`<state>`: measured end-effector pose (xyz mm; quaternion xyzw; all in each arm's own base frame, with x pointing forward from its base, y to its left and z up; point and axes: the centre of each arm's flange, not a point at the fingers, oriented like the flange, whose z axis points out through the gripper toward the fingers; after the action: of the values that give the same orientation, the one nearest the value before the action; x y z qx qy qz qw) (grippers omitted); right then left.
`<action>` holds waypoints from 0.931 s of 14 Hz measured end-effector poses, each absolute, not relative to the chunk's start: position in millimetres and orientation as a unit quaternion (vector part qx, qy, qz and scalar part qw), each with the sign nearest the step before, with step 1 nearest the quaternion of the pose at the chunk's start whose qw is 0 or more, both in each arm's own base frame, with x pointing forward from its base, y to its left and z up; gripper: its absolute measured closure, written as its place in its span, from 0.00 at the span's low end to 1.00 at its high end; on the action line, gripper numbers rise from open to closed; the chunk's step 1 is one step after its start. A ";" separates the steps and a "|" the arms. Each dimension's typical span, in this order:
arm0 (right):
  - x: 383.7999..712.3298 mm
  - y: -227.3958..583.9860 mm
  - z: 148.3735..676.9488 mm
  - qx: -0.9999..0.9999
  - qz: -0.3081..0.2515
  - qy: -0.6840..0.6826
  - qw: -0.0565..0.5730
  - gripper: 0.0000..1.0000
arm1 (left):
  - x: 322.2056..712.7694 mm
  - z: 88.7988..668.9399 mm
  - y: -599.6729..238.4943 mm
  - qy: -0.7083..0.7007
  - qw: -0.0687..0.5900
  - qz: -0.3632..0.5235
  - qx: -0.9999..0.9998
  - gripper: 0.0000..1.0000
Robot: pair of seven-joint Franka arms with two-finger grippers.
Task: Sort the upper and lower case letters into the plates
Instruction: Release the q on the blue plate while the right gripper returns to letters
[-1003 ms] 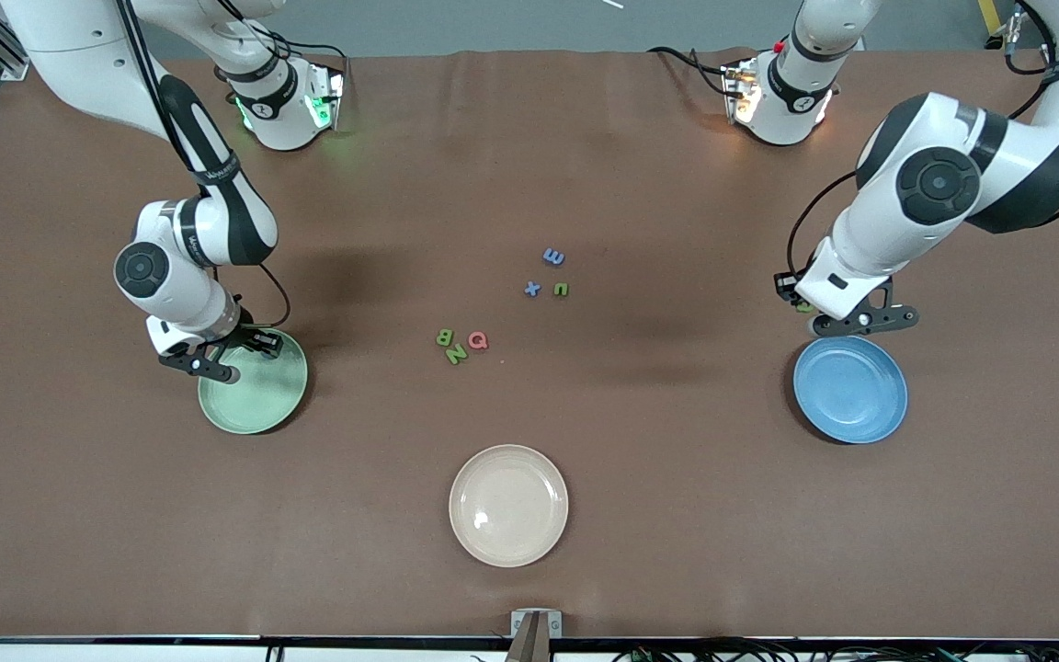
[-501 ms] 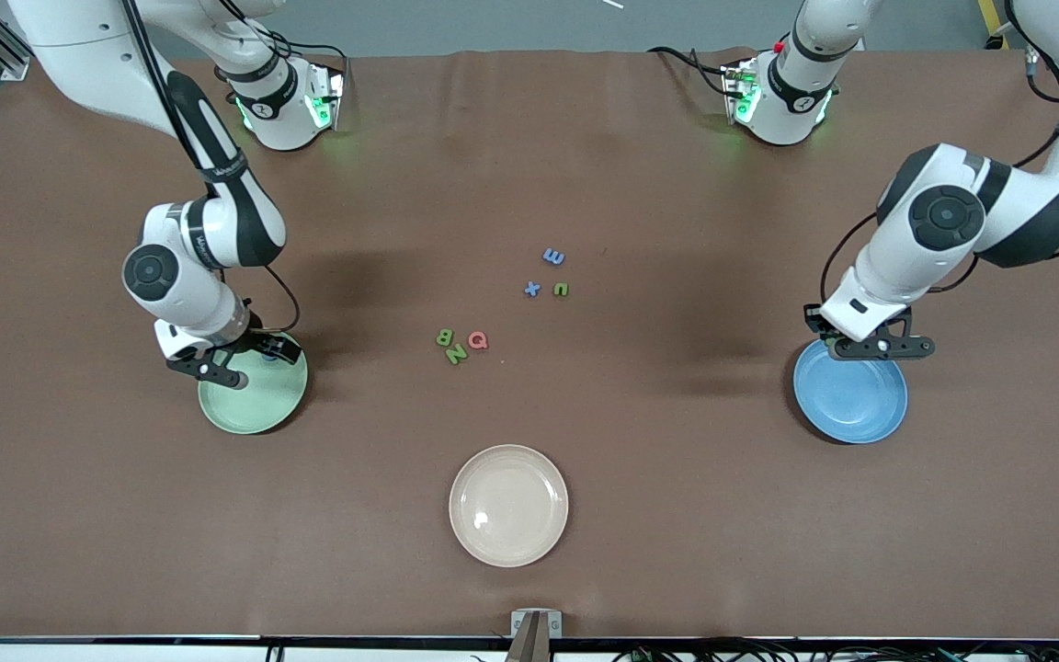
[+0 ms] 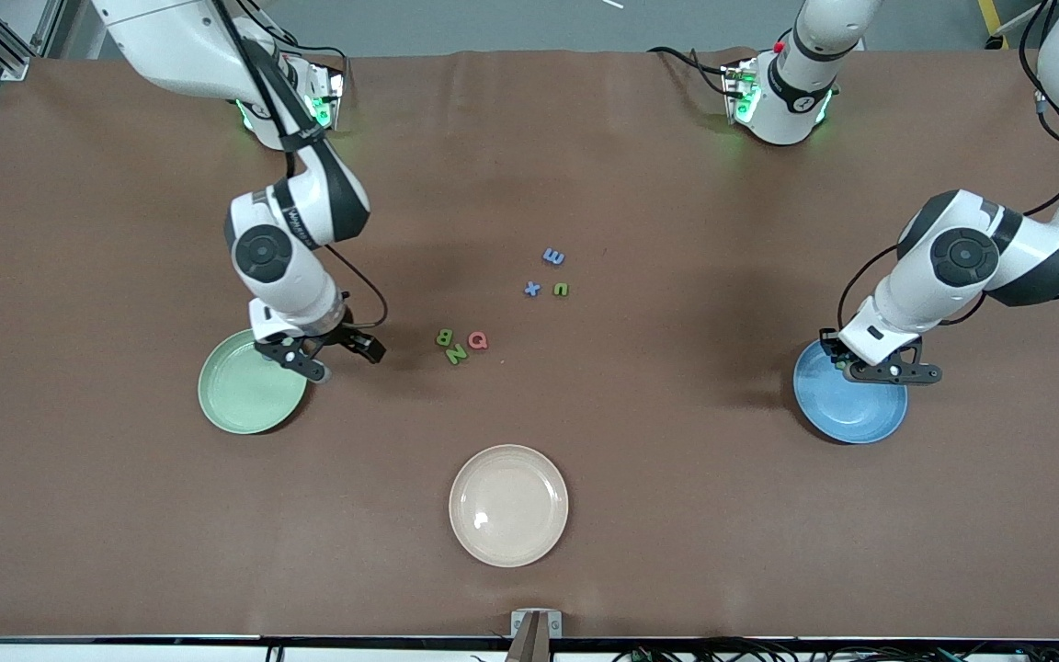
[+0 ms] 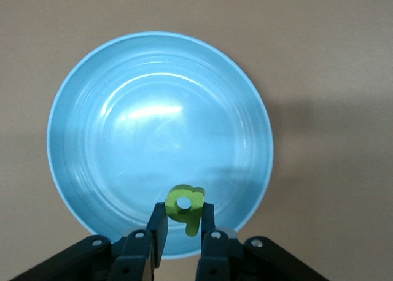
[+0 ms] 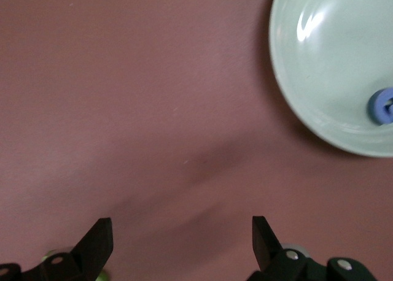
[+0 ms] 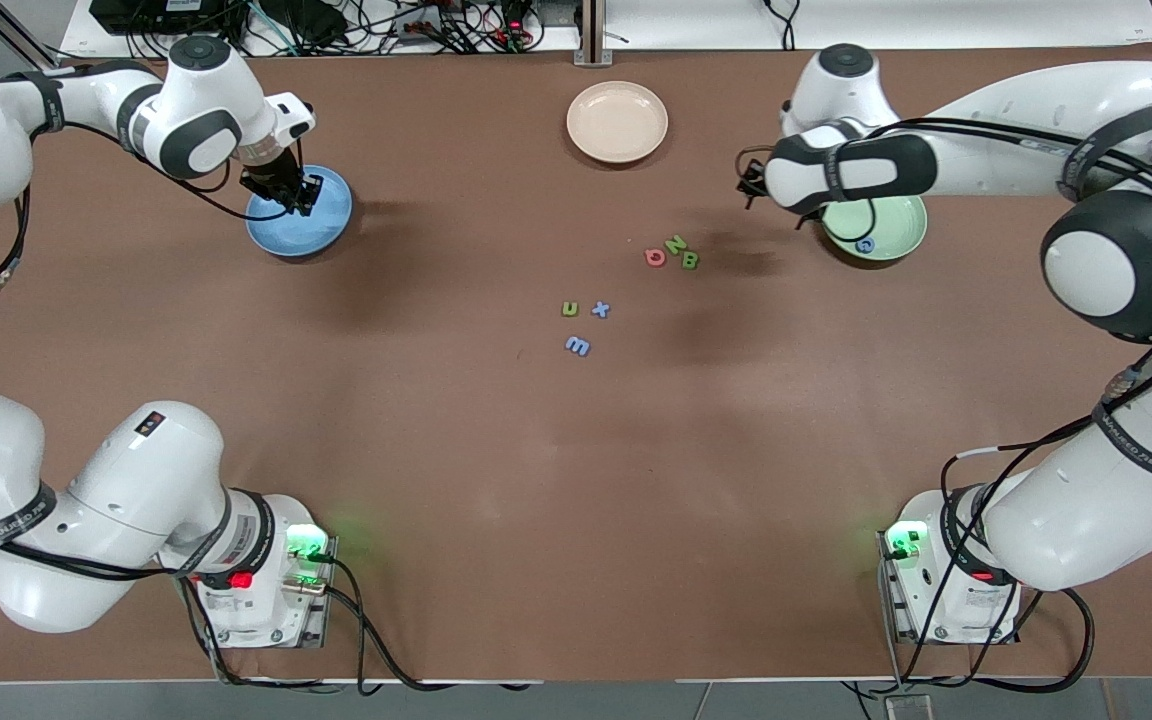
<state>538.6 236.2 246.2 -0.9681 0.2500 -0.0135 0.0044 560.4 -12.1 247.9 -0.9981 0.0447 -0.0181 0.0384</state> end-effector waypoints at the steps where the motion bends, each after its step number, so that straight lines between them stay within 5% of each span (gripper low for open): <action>1: 538.5 252.0 244.2 -0.965 -0.015 0.262 0.006 0.00 | 563.8 243.4 -9.0 0.044 0.039 -0.018 -0.998 0.74; 7: 536.9 333.0 211.6 -0.952 -0.015 0.306 0.007 0.00 | 577.4 221.9 -2.8 0.037 0.041 -0.021 -0.998 0.74; 13: 533.7 325.8 187.6 -0.960 -0.003 0.281 -0.013 0.00 | 574.3 199.5 9.4 0.026 0.025 -0.011 -0.999 0.74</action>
<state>533.7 325.8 187.6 -0.9596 0.2812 -0.0033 -0.0126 574.3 9.4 199.5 -0.9993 0.0256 -0.0109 0.0252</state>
